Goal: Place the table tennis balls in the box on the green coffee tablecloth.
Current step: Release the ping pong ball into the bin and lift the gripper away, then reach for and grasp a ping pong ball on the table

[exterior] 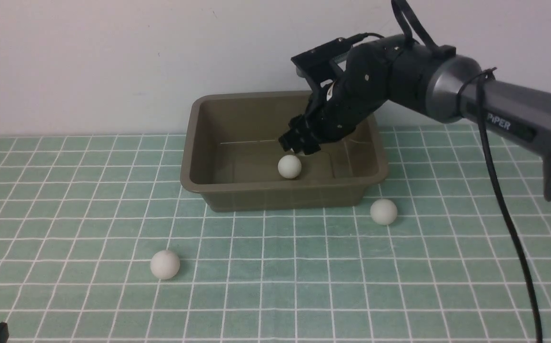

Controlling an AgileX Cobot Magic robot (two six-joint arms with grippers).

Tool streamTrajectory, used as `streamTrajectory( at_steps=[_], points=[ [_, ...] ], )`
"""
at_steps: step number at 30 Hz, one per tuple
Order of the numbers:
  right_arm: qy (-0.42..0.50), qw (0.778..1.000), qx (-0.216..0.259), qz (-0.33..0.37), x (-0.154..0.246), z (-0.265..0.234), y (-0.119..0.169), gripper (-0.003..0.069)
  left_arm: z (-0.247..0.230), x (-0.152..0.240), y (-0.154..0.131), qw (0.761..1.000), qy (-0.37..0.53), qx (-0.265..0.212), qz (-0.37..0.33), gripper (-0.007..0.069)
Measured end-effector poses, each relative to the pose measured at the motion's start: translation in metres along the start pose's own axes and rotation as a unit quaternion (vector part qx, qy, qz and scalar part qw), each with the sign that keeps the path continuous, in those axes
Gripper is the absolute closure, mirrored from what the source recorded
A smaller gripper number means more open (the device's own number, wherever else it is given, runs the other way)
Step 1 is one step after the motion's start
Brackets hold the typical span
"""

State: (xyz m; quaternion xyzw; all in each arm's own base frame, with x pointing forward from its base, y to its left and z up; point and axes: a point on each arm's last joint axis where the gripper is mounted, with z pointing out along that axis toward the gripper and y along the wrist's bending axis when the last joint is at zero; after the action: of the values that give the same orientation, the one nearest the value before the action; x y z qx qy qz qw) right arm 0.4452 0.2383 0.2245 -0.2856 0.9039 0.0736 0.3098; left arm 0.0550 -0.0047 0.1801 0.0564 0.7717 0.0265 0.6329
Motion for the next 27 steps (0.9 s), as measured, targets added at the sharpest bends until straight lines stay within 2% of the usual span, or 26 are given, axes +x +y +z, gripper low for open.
streamTrajectory(
  at_steps=[4,8,12,15,18,19,22,27],
  points=[
    [0.009,1.0,0.014,-0.018,-0.003,-0.016,-0.003,0.0252,0.0,0.0,0.0,1.0,0.0,0.0,0.0,0.0629],
    [0.011,0.997,0.052,-0.05,-0.016,-0.048,-0.011,0.0252,0.0,0.0,0.0,1.0,0.0,0.0,0.0,0.0629],
    [0.006,0.989,0.129,-0.073,-0.027,-0.128,-0.033,0.0252,0.0,0.0,0.0,1.0,0.0,0.0,0.0,0.0629],
    [0.016,0.987,0.153,-0.042,-0.021,-0.186,-0.057,0.0252,0.0,0.0,0.0,1.0,0.0,0.0,0.0,0.0629],
    [0.01,0.991,0.134,-0.019,-0.012,-0.213,-0.074,0.0252,0.0,0.0,0.0,1.0,0.0,0.0,0.0,0.0629],
    [0.004,0.994,0.11,-0.007,-0.006,-0.22,-0.08,0.0252,0.0,0.0,0.0,1.0,0.0,0.0,0.0,0.0629],
    [0.001,0.998,0.069,0.003,0.009,-0.23,-0.084,0.0252,0.0,0.0,0.0,1.0,0.0,0.0,0.0,0.0629],
    [0.02,0.999,0.041,0.018,0.037,-0.24,-0.084,0.0252,0.0,0.0,0.0,1.0,0.0,0.0,0.0,0.0629]
  ],
)
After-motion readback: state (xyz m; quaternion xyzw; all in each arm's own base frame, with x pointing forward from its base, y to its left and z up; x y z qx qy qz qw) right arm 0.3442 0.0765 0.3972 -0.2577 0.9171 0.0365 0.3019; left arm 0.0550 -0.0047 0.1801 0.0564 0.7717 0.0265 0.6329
